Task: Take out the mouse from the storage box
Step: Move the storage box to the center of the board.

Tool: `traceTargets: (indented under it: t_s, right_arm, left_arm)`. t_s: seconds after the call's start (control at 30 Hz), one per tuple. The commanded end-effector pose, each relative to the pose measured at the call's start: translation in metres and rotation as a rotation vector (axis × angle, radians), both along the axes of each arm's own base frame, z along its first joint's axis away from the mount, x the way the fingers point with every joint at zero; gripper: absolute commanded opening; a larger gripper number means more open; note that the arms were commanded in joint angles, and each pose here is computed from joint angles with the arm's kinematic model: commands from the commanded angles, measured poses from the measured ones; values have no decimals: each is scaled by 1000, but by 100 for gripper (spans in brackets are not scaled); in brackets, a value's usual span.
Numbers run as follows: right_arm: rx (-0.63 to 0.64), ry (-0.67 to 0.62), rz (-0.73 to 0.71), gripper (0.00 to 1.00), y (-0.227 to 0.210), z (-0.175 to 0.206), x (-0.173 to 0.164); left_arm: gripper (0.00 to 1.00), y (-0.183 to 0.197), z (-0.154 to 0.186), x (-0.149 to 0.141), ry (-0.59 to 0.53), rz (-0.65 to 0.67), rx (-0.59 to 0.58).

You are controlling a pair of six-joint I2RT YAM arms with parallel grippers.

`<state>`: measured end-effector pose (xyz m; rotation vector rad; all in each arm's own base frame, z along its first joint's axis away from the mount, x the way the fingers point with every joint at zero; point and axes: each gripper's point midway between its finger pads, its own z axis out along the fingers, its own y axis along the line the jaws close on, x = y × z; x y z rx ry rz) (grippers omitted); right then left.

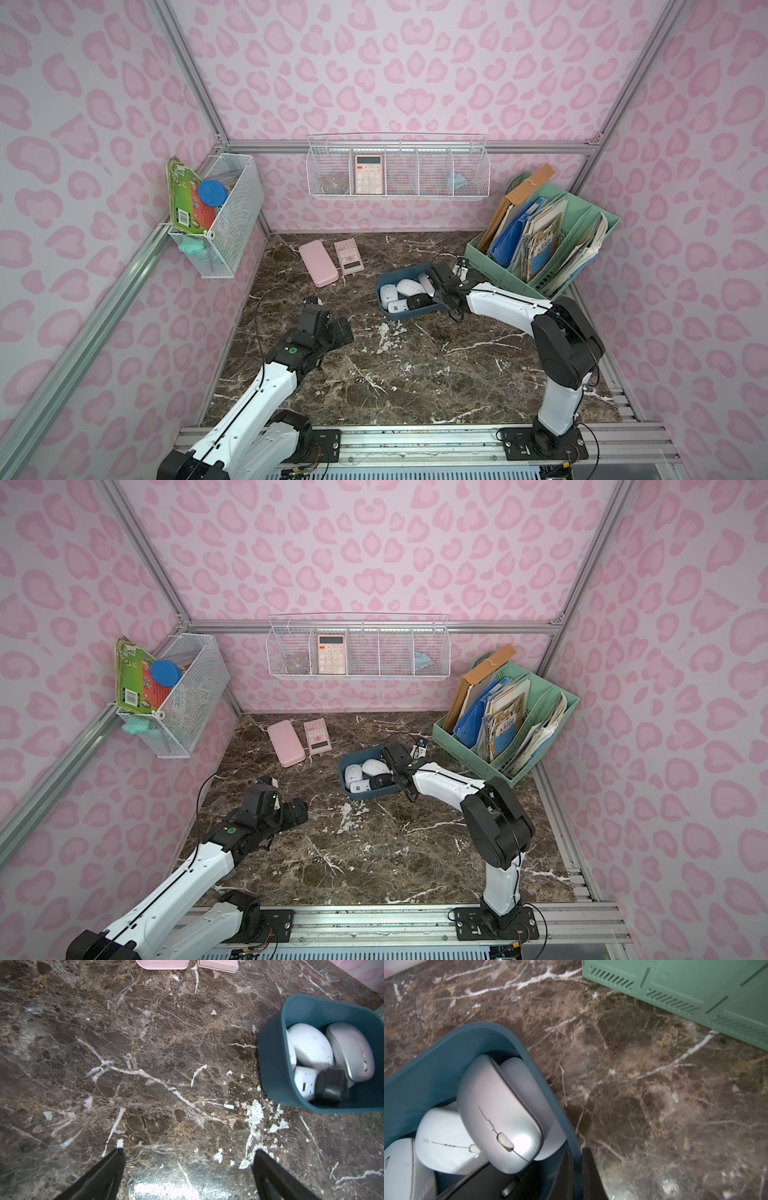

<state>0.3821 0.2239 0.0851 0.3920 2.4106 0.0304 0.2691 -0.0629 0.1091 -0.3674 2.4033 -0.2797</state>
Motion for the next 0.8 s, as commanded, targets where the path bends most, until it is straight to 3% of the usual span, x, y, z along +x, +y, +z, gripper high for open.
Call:
traceTargets:
  t_s: [0.0, 0.27, 0.3, 0.47, 0.63, 0.77]
  right_arm:
    - [-1, -48, -19, 0, 6, 7, -19]
    - [-5, -66, 12, 4, 16, -1, -65]
    - [-8, -59, 13, 10, 15, -4, -68]
    - [-56, -80, 36, 62, 8, -1, -71]
    - [-93, -103, 210, 71, 8, 8, -41]
    - [30, -97, 392, 75, 25, 8, -29]
  left_arm:
    - [99, -3, 1, 1, -4, -8, -14]
    - [99, -19, -15, 1, 48, -31, -83]
    - [99, -21, -17, 0, 57, -28, -91]
    - [98, -38, -18, 1, 87, -34, -146]
    - [99, -50, -11, 3, 78, -10, -224]
    - [99, -59, -10, 8, 70, 15, -296]
